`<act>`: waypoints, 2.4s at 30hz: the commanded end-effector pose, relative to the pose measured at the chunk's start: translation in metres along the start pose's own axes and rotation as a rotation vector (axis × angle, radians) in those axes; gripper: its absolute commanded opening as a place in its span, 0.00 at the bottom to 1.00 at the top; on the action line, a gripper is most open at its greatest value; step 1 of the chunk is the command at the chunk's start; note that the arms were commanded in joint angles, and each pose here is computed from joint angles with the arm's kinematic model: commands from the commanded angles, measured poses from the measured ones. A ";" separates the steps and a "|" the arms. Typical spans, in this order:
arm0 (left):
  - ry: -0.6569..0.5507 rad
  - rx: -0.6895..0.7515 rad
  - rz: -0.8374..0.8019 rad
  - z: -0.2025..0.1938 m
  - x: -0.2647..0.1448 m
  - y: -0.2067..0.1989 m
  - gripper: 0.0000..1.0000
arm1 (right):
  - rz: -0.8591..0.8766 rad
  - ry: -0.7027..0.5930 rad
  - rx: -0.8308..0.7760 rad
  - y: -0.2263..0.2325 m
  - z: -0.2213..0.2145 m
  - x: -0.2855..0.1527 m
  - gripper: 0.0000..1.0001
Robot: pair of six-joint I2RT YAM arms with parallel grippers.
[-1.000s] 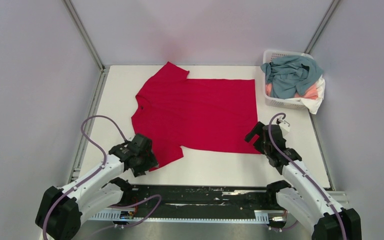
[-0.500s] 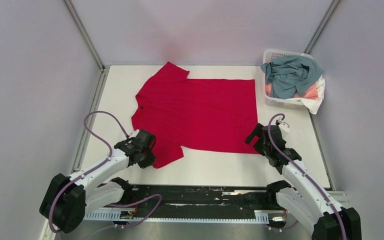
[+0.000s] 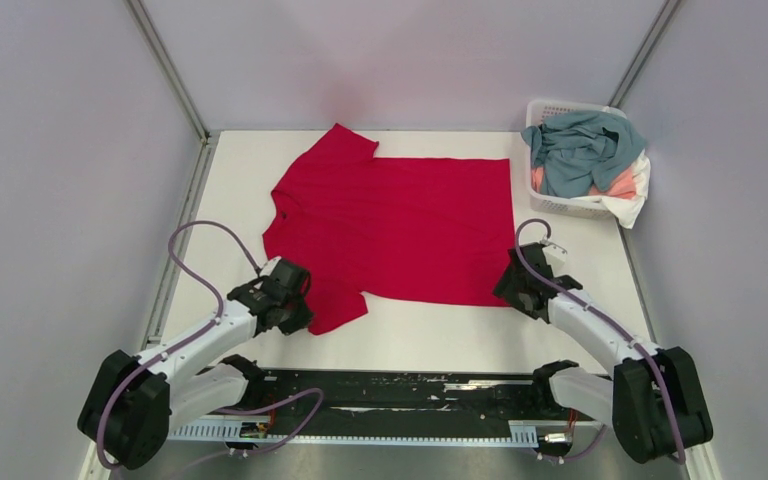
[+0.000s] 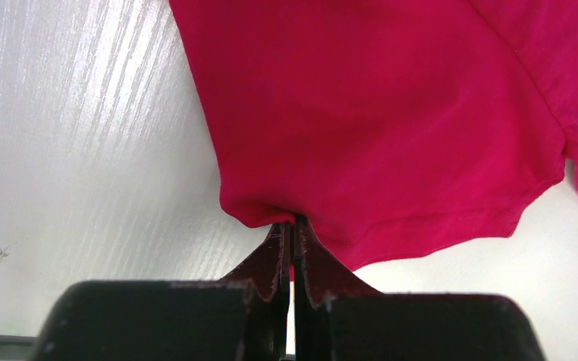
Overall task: Fold and stack the t-shirts
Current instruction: Grab the side of the flattened tshirt closest away from the robot with both arms, then fold the flattened tshirt in 1/3 of the way
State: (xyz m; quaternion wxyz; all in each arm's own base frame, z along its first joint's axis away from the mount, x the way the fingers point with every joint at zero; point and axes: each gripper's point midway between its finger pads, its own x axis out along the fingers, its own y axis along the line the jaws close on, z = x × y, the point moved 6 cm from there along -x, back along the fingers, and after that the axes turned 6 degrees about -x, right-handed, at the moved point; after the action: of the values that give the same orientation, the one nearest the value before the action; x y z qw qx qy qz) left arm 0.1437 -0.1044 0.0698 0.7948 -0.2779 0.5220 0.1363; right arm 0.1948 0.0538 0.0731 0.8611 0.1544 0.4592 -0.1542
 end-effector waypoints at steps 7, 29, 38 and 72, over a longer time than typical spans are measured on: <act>0.147 0.056 0.106 -0.019 0.000 0.016 0.00 | -0.019 -0.005 0.003 0.001 0.003 0.003 0.22; 0.212 0.071 -0.364 -0.036 -0.051 -0.010 0.00 | 0.120 0.007 0.004 0.000 -0.002 -0.038 0.00; 0.036 0.113 -0.399 0.024 -0.057 -0.072 0.00 | 0.120 -0.010 -0.037 0.028 0.035 -0.032 0.03; -0.183 -0.054 -0.428 0.202 -0.022 -0.134 0.00 | -0.017 -0.080 -0.010 0.062 0.146 0.028 0.04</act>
State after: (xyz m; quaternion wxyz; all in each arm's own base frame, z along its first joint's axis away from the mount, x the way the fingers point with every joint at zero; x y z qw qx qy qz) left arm 0.3359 -0.0965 0.1735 0.8213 -0.3960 0.4099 0.0233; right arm 0.3269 0.0510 0.1226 0.8622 0.1396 0.4593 -0.1615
